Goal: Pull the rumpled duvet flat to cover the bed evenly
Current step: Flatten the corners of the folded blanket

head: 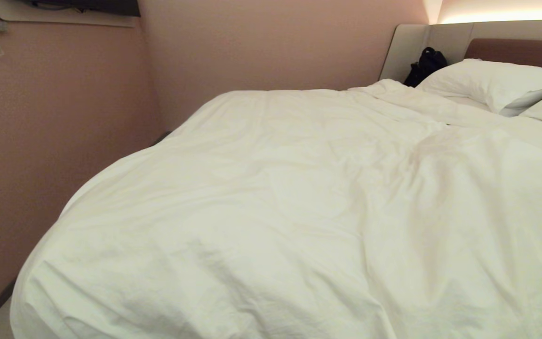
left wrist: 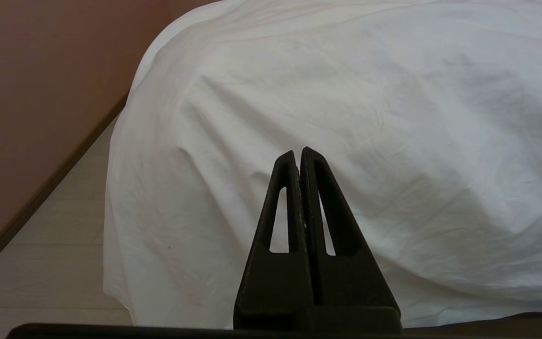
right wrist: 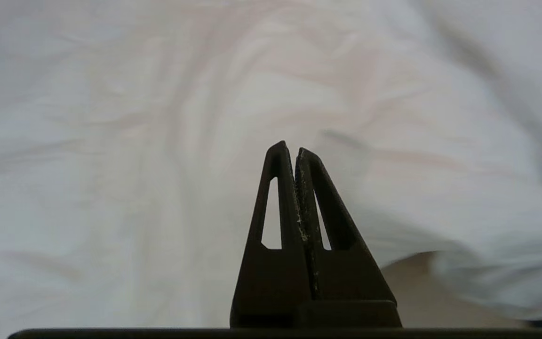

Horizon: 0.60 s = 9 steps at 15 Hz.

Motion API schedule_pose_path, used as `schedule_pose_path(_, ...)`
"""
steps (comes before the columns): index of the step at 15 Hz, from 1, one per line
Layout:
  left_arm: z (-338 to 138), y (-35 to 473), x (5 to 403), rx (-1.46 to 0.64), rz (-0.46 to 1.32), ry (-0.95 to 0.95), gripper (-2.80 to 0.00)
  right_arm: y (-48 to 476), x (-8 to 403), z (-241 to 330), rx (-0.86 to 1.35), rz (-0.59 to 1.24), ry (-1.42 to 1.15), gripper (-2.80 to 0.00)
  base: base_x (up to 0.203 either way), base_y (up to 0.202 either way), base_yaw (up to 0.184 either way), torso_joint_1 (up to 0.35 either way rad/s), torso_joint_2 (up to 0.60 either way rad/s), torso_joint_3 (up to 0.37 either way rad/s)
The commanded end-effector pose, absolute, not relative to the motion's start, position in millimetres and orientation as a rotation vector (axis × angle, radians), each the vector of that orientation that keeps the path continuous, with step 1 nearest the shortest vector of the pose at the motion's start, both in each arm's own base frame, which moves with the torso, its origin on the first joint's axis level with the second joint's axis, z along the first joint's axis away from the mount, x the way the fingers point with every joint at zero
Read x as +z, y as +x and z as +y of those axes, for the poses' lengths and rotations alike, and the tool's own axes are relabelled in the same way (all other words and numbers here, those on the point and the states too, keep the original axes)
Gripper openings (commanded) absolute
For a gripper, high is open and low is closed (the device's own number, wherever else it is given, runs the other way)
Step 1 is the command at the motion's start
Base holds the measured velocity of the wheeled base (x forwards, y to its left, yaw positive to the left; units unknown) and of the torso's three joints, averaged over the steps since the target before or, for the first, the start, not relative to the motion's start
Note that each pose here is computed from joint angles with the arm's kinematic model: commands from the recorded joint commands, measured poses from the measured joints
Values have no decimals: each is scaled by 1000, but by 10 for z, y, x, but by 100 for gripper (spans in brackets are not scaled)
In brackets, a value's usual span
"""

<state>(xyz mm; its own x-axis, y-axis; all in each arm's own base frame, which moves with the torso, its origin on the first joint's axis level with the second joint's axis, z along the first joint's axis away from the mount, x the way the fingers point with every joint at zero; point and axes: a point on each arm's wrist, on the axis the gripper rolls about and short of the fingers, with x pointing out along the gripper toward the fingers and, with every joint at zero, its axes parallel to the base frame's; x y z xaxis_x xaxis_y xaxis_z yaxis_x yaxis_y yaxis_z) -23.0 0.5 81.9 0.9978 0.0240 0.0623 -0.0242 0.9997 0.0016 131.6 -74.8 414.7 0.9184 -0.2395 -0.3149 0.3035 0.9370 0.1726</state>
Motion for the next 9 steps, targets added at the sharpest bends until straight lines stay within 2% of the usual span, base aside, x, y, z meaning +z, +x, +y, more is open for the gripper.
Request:
schedule_pose_path(1,6,-230,819,25,-63,2,-280,1181,3859,-481,-181,622,991,-280,0,0,0,0,0,0)
schedule_pose_path(4,6,-230,819,25,-63,2,-280,1151,3812,-221,-23,783,952,-280,0,0,0,0,0,0)
schedule_pose_path(6,5,-230,819,25,-63,2,-280,1081,3808,-109,54,827,874,-280,0,0,0,0,0,0)
schedule_pose_path(9,6,-230,819,25,-63,2,-280,1090,3741,-148,-73,830,627,-280,0,0,0,0,0,0)
